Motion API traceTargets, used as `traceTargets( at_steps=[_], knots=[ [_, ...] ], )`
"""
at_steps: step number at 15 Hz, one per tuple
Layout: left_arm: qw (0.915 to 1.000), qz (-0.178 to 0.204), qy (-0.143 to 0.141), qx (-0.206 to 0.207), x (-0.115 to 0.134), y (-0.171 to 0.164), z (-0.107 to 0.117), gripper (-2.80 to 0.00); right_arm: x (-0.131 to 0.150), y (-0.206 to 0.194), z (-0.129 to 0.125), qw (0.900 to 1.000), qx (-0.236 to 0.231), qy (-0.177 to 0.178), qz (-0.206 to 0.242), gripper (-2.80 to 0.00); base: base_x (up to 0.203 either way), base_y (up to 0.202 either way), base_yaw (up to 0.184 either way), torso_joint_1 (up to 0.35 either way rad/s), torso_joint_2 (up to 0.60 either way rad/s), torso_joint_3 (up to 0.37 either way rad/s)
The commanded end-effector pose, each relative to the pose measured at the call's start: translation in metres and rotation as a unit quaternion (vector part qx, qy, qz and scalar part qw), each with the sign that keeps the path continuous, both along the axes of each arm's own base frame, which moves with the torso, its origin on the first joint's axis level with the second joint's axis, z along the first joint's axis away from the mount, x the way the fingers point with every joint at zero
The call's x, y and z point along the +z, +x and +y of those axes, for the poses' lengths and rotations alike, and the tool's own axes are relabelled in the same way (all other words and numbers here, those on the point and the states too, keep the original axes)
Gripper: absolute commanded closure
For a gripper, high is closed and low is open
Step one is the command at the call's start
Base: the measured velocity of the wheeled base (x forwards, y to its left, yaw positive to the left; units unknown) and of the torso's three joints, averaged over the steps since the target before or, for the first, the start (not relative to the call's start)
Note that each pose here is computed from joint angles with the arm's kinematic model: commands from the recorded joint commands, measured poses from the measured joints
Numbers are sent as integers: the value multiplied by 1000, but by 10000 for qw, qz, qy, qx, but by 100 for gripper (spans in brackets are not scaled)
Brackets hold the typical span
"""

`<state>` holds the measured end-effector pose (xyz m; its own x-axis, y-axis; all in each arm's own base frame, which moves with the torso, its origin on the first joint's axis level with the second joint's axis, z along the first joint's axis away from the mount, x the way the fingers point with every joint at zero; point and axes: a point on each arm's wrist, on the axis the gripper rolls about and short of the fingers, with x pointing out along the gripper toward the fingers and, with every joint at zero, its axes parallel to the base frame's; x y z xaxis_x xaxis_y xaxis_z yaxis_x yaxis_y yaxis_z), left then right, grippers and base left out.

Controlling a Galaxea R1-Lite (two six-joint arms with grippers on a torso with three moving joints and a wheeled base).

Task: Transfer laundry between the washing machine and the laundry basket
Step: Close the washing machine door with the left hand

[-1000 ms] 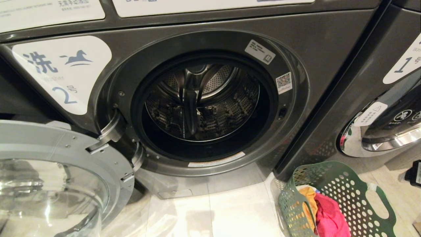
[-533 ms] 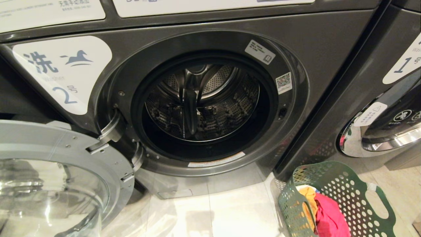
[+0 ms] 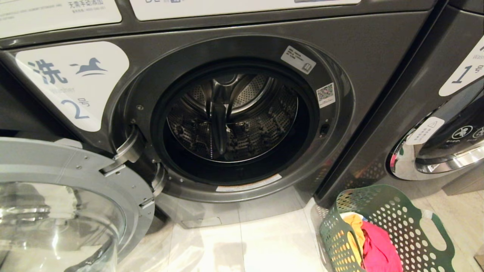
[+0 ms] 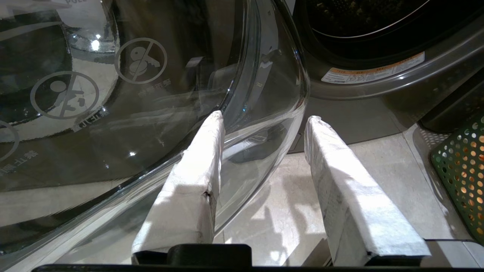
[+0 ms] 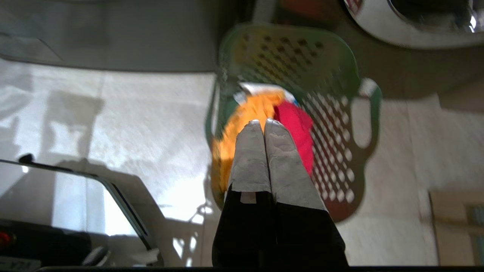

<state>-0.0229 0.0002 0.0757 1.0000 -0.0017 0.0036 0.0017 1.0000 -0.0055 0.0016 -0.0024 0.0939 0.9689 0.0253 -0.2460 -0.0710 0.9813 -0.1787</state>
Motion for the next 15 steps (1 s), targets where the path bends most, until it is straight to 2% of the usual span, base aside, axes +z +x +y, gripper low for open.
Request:
traceTargets(
  at_steps=[1, 2, 4, 6, 10, 15],
  knots=[
    [10000, 10, -3, 1, 0, 0, 0, 0, -11, -1, 4, 9995, 209, 27, -241, 0, 0, 0, 0, 0, 0, 0],
    [10000, 10, -3, 1, 0, 0, 0, 0, -13, -5, 4, 9990, 101, 7, -433, 0, 0, 0, 0, 0, 0, 0],
    [10000, 10, -3, 1, 0, 0, 0, 0, -16, -17, 4, 9926, 131, -25, -1209, 0, 0, 0, 0, 0, 0, 0],
    [10000, 10, -3, 1, 0, 0, 0, 0, -18, -23, 3, 9876, 150, -38, -1560, 0, 0, 0, 0, 0, 0, 0],
    [10000, 10, -3, 1, 0, 0, 0, 0, -19, -22, 3, 9880, -40, 445, -1478, 0, 0, 0, 0, 0, 0, 0],
    [10000, 10, -3, 1, 0, 0, 0, 0, -20, -22, 3, 9884, -50, 392, -1468, 0, 0, 0, 0, 0, 0, 0]
  ],
)
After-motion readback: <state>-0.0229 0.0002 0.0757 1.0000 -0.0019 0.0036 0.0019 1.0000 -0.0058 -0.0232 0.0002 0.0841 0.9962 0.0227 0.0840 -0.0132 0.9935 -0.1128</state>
